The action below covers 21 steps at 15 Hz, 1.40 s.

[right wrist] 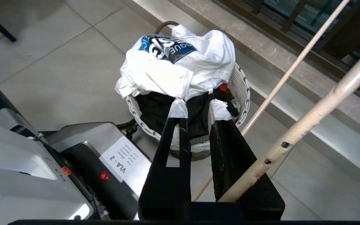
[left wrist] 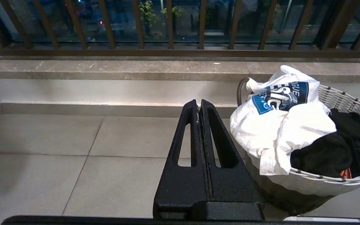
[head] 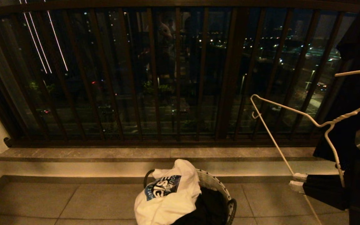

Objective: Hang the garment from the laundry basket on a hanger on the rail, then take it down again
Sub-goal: Pick up clothes from the basket

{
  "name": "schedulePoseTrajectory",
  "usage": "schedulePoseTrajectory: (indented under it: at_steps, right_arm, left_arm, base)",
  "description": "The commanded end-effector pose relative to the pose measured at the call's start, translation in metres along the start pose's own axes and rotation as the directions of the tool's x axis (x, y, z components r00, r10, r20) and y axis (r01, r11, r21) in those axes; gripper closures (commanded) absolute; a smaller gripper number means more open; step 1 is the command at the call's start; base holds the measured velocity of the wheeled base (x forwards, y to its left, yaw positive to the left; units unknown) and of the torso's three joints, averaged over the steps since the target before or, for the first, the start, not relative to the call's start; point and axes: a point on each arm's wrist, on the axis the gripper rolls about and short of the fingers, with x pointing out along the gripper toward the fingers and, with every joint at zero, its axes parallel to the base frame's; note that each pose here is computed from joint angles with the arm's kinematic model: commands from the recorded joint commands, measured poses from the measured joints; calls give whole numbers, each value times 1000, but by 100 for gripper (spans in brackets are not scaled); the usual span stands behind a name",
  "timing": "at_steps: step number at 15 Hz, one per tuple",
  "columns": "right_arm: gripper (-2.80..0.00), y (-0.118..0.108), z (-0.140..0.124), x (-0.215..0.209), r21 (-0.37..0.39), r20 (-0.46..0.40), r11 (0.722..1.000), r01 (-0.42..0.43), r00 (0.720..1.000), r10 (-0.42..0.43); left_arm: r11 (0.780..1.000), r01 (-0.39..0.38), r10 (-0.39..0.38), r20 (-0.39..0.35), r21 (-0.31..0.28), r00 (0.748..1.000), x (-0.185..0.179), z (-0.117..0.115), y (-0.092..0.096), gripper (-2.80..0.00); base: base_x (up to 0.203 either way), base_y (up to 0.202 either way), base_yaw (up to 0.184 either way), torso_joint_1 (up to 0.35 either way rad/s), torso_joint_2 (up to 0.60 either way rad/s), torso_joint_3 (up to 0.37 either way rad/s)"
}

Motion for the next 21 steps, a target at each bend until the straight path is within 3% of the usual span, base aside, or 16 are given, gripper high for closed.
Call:
schedulePoseTrajectory:
  at_steps: [1,21]
  right_arm:
    - [0,0,2,-1,-2,10,1000,-1,1000,1]
    - [0,2,-6,-7,-4,6,1000,12,1000,-12]
  left_arm:
    - [1000,0,0,-1,0,1000,0,0,0,0]
    - [1000,-1,1,0,1,1000,0,0,0,0]
  base:
    - [0,0,0,0,0,0]
    - [0,0,0,0,0,0]
